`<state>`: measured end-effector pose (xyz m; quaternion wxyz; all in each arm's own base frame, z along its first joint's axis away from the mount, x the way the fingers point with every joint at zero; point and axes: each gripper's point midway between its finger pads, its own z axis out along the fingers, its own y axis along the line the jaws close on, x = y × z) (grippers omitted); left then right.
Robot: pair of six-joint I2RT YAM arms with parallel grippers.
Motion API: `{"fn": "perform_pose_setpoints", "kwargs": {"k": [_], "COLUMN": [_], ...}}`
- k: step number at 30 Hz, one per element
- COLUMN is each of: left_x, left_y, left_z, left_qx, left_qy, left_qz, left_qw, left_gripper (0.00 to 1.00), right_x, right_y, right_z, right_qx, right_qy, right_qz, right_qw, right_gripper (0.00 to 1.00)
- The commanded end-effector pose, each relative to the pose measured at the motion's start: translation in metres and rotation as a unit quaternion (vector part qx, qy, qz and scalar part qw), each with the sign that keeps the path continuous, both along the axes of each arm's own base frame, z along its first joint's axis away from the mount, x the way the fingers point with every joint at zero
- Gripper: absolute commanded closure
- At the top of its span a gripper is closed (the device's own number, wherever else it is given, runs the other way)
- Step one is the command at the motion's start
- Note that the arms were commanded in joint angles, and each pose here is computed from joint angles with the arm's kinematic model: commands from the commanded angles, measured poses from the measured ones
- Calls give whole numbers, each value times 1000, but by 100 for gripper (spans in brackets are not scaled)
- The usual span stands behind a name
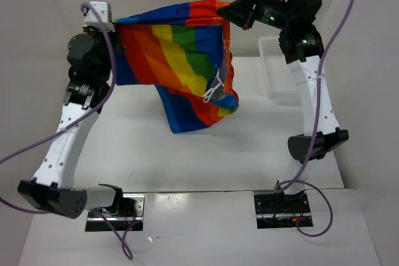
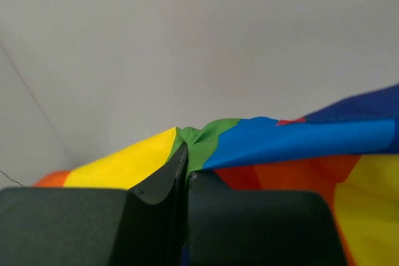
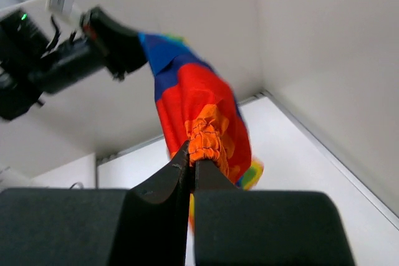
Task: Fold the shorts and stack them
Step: Flatten the shorts out
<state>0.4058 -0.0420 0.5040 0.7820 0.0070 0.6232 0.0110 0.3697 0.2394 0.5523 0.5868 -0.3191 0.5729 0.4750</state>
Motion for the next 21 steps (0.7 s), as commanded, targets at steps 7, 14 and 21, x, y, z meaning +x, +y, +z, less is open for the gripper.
{"fn": "perform_pose_setpoints", "kwargs": {"k": [7, 14, 21], "left_x": [40, -32, -185], "left_y": [33, -3, -45], "left_z": [-18, -145, -315], "left_qx": [-3, 60, 49], "left_qy": [63, 262, 488], "left_qz": [108, -1, -209], "left_qw": [992, 963, 846], "left_gripper": [100, 99, 15], "right_x": [91, 51, -16], "right_y": [-35, -57, -92], "right_z": [-33, -141, -364], "right_qx": [-33, -167, -322], "right_qy": [-5, 45, 204], "right_qz": [-157, -167, -141], "right_qw": [987, 971, 914], "right_gripper": [100, 100, 100]}}
